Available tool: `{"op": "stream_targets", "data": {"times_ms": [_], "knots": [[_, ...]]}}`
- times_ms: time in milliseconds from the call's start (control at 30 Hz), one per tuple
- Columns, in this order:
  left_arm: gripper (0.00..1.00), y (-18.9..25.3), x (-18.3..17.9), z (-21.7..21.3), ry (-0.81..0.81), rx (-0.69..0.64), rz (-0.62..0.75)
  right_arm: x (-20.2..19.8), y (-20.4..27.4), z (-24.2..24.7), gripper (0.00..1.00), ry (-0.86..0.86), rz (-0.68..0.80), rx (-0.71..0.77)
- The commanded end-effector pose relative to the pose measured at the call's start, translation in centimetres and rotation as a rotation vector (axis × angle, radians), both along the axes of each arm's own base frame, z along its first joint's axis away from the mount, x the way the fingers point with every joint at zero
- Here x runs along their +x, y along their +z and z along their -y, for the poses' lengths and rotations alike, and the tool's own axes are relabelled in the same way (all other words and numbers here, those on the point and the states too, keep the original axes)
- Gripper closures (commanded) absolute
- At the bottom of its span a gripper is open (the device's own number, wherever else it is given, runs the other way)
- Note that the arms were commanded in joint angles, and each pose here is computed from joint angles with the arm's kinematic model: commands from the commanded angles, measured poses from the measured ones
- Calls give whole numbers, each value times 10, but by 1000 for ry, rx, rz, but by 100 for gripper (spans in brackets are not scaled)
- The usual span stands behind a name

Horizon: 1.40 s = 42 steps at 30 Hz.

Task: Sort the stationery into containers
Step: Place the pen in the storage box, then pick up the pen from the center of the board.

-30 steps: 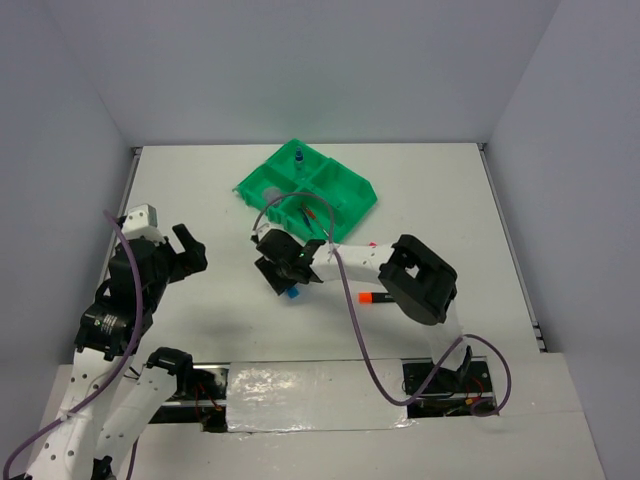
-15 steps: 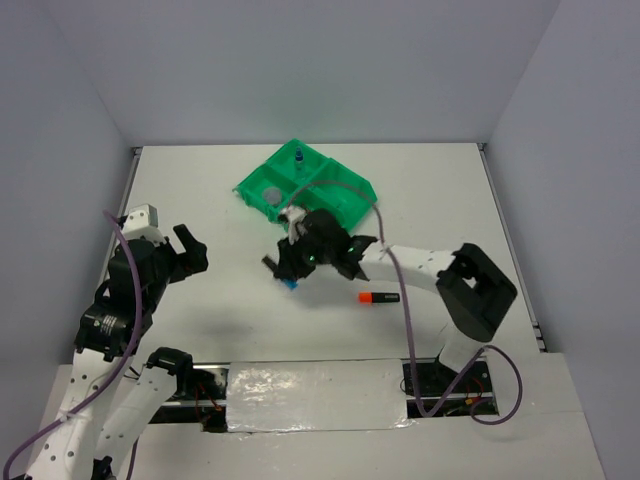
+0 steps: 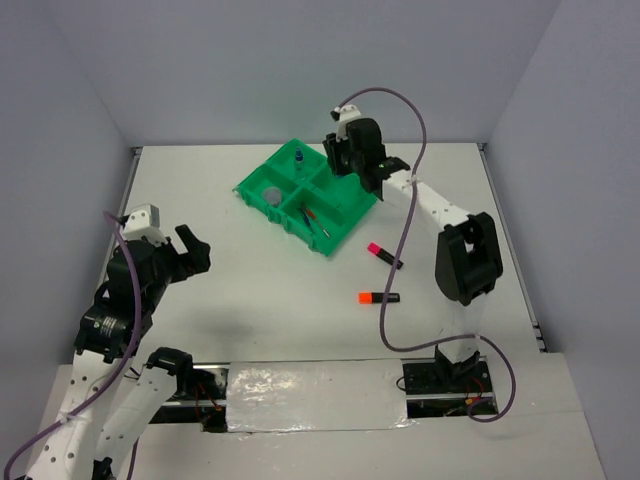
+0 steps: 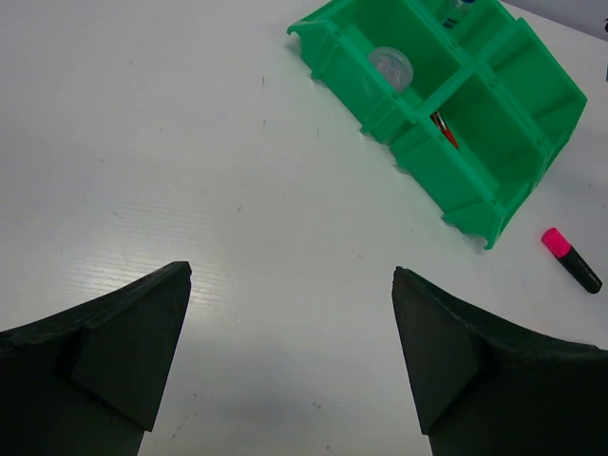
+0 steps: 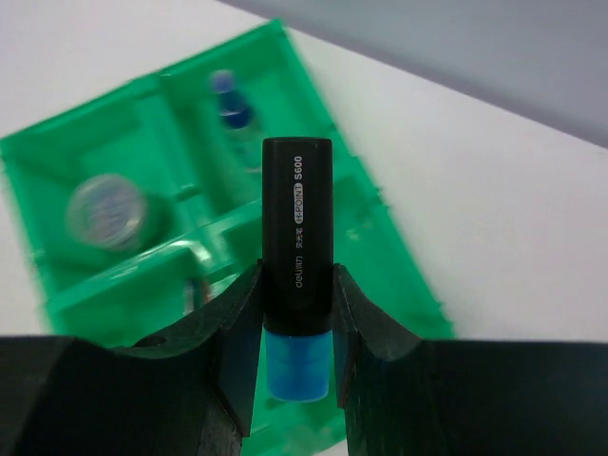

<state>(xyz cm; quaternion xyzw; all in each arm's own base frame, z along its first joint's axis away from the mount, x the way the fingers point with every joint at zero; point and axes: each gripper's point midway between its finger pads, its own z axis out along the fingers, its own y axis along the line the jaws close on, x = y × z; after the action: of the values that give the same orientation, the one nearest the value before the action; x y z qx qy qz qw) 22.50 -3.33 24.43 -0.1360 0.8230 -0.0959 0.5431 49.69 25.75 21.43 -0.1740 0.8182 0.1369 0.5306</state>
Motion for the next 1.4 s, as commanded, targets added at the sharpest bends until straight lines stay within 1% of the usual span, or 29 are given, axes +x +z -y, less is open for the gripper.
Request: {"op": "stream_targets", "data": {"times_ms": [0, 167, 300, 400, 467, 500, 600, 700, 733, 767, 800, 833, 867, 900, 933, 967, 1000, 1067, 1200, 1233, 1300, 1367], "knots": [[1, 6, 5, 4, -29, 4, 34, 31, -19, 31, 100, -42, -32, -128], [1, 5, 6, 6, -38, 2, 32, 40, -39, 38, 95, -22, -65, -182], [1, 4, 7, 8, -51, 4, 26, 44, -62, 39, 87, -5, -113, -191], [1, 3, 8, 8, -51, 5, 24, 42, -66, 40, 71, -9, -134, -192], [1, 3, 7, 9, -54, 3, 25, 40, -60, 40, 55, -11, -119, -180], [1, 3, 7, 9, -56, 3, 25, 39, -57, 37, 44, 5, -111, -166], [1, 4, 8, 9, -62, 4, 28, 34, -44, 42, 33, -10, -95, -164], [1, 3, 7, 10, -63, 4, 27, 27, -27, 51, 31, -46, -82, -161], [1, 5, 7, 9, -58, 3, 30, 19, -33, 55, 31, -47, -106, -163], [1, 4, 7, 9, -58, 3, 30, 10, -21, 56, 31, -43, -99, -148], [1, 5, 7, 9, -56, 1, 31, -9, -40, 57, 31, -21, -178, -150], [1, 5, 6, 9, -57, 1, 33, -22, -46, 56, 31, 0, -217, -138], [1, 5, 6, 9, -57, 0, 34, -36, -39, 59, 31, -1, -229, -116], [1, 6, 6, 9, -57, 0, 37, -56, -62, 64, 31, -8, -287, -114], [1, 6, 5, 9, -60, -2, 40, -67, -67, 68, 31, -48, -306, -75], [1, 5, 6, 10, -63, -1, 37, -76, -51, 74, 30, -72, -261, -44], [1, 5, 6, 10, -66, 1, 35, -89, -74, 86, 30, -122, -292, -43], [1, 4, 7, 13, -79, -2, 32, -102, -82, 94, 30, -140, -304, -35], [1, 3, 8, 14, -90, 2, 21, -132, -131, 114, 30, -202, -502, -156], [1, 4, 8, 13, -85, 4, 24, -136, -139, 123, 30, -234, -520, -205], [1, 3, 7, 12, -77, 6, 22, -141, -154, 129, 30, -236, -556, -237], [1, 4, 7, 11, -71, 7, 26, -150, -164, 122, 30, -180, -603, -238]]}}
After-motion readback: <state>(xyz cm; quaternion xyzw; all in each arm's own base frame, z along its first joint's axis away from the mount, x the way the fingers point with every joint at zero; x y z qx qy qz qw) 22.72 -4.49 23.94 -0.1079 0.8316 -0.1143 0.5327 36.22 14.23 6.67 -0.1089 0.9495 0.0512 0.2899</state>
